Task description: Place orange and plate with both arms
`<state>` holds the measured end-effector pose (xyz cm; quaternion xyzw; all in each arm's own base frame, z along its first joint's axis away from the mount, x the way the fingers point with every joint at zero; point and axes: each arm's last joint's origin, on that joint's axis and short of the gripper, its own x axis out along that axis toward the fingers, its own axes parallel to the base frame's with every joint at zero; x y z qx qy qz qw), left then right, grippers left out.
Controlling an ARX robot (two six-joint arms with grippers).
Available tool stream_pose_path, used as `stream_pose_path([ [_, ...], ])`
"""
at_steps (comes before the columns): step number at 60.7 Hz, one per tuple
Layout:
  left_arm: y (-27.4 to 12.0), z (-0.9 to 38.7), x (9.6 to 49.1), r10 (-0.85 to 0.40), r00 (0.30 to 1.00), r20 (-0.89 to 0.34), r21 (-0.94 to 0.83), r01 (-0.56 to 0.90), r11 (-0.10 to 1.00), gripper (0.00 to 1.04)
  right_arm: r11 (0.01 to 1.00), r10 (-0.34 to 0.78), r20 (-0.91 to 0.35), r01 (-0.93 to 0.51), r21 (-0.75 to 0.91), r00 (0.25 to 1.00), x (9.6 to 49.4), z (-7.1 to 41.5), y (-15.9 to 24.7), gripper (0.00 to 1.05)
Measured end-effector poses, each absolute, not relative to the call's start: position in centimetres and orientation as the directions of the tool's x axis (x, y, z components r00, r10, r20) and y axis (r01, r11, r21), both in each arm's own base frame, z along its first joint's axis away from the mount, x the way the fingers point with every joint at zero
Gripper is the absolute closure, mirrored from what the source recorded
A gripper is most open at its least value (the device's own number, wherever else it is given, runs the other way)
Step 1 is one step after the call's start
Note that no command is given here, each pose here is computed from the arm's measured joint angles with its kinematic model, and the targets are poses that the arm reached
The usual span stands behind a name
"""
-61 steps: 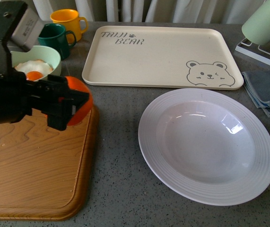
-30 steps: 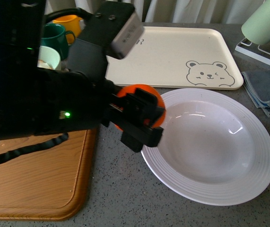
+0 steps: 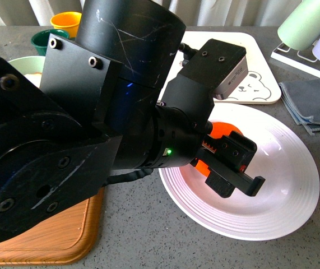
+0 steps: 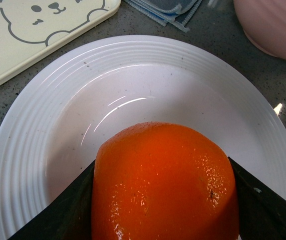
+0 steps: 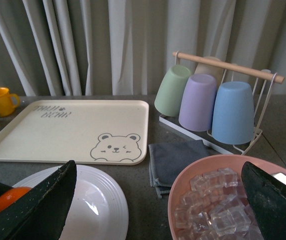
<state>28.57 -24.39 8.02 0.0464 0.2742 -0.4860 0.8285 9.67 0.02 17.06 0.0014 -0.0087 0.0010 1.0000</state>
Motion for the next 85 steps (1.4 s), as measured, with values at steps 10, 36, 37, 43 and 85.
stream_pose_path([
  [10, -24.8, 7.1, 29.0, -0.768, 0.380, -0.517, -0.189, 0.824, 0.534, 0.44, 1.000, 0.002, 0.017, -0.002, 0.003, 1.000, 9.7, 17.1, 0.0, 0.09],
  [36, -25.0, 7.2, 29.3, -0.772, 0.401, -0.493, -0.213, 0.804, 0.554, 0.09, 1.000, 0.002, 0.017, -0.002, 0.003, 1.000, 9.7, 17.1, 0.0, 0.09],
  [37, -24.9, 7.3, 29.3, -0.773, 0.405, -0.488, -0.218, 0.802, 0.557, 0.09, 1.000, 0.002, 0.017, -0.002, 0.003, 1.000, 9.7, 17.1, 0.0, 0.09],
  [43, -24.1, 8.2, 29.1, -0.782, 0.425, -0.457, -0.236, 0.789, 0.567, 0.09, 1.000, 0.002, 0.017, -0.002, 0.003, 1.000, 9.7, 17.1, 0.0, 0.09],
  [85, -6.2, 16.4, 23.4, -0.005, 1.000, -0.002, -0.024, 0.005, 1.000, 0.55, 1.000, 0.002, 0.018, -0.002, 0.003, 1.000, 9.7, 17.1, 0.0, 0.09],
])
